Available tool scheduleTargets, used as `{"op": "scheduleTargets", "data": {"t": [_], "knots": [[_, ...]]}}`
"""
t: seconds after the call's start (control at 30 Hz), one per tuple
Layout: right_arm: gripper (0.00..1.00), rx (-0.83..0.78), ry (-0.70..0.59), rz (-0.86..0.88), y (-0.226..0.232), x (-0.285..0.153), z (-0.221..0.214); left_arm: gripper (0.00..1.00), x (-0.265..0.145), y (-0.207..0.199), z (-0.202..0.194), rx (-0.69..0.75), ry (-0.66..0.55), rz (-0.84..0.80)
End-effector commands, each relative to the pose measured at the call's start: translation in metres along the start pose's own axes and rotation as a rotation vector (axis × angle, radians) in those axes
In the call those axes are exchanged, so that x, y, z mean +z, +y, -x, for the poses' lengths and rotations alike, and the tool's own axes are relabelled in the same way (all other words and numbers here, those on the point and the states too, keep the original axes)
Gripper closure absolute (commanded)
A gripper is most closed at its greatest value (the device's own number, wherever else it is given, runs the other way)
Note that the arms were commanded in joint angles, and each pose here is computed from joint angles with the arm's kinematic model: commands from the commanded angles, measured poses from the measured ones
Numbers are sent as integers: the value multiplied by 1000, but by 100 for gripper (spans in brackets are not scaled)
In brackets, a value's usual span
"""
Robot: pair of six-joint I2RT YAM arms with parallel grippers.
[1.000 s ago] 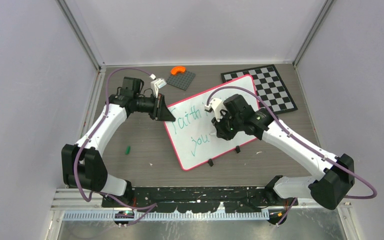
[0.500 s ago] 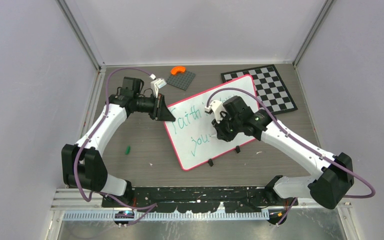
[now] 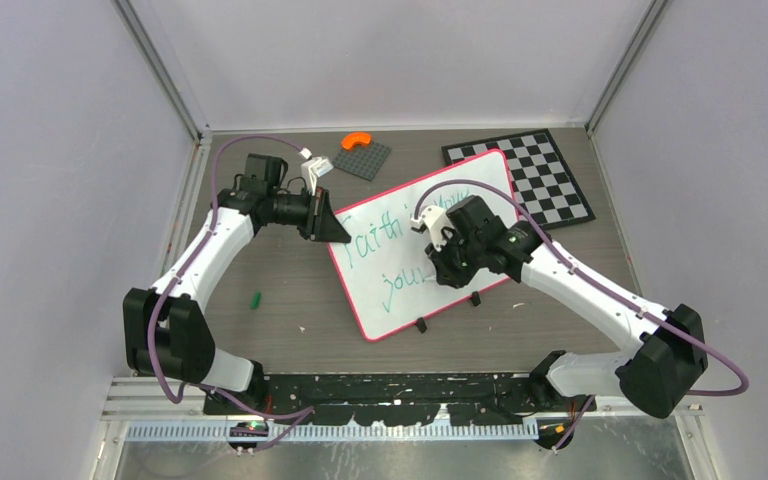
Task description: Write a sentence on the whiteboard
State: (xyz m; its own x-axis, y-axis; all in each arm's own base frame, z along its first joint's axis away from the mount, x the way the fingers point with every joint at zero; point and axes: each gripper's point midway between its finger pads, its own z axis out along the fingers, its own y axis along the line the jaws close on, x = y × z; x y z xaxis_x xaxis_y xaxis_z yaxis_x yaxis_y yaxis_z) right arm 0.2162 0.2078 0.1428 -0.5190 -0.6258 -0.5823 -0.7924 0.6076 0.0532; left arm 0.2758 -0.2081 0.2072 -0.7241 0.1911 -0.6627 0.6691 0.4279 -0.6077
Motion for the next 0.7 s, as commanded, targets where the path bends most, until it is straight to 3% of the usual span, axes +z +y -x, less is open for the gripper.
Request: {"op": "scheduleTargets", "data": {"t": [0.0, 0.67], "knots": [[100, 4, -114, -76, -21, -13, 39, 100, 2, 25, -5, 31, 27, 114], [100, 4, -124, -52, -22, -26, 40, 100, 3, 26, -4, 28, 27, 107]]}}
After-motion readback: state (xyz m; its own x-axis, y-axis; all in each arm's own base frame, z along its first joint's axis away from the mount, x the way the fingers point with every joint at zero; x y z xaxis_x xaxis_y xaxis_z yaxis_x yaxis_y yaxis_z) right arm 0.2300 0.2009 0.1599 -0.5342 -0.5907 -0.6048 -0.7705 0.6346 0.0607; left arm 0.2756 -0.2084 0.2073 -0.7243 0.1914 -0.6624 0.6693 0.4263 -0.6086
